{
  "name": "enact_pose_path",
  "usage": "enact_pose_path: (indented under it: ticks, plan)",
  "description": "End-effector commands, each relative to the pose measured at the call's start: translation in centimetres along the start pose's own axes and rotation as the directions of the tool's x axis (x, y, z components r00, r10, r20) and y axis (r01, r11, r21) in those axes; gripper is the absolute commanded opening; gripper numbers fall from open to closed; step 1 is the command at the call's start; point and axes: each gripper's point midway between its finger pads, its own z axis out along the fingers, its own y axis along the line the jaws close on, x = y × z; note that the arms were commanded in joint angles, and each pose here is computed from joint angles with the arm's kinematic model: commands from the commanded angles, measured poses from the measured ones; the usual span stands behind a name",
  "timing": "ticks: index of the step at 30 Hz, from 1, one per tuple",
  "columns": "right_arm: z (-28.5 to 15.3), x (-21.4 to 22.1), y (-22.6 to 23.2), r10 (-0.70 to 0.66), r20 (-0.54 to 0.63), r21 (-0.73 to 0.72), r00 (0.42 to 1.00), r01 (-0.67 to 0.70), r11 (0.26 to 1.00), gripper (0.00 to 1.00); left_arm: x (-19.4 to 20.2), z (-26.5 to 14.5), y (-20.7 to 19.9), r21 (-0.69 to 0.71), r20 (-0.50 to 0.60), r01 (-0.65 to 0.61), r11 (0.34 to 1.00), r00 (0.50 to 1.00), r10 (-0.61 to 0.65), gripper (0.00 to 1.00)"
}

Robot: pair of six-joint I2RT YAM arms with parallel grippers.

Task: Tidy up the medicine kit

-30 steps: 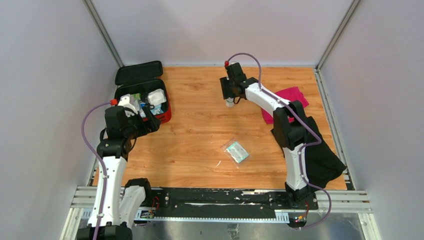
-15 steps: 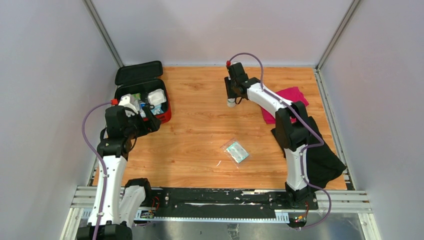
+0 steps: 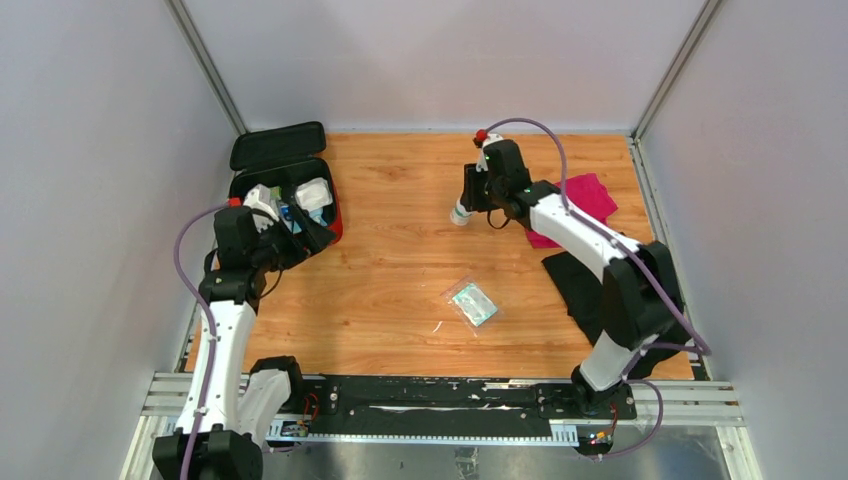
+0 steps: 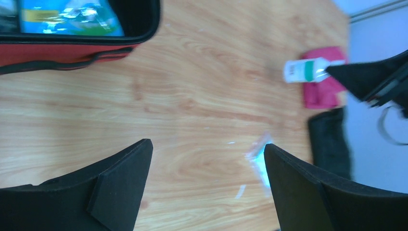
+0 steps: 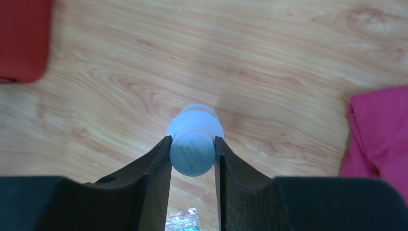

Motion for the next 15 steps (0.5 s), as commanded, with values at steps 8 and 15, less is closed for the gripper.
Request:
enact_pose_path:
  ticks: [8, 15]
  plan:
    - [-13.2, -9.0, 11.5, 0.288, 0.532, -0.471, 0.796, -0.004, 0.882, 0.0, -5.0, -3.7, -11.8, 0.43, -0.019, 0.405, 0.807, 0.898, -0.44, 0.94]
    - [-19.6, -11.3, 18.0, 0.266, 0.731, -0.507, 0.629, 0.24, 0.828, 0.0, -6.0, -5.0, -17.4, 0.542, -0.145, 0.514, 0.665, 0.836, -0.528, 0.97]
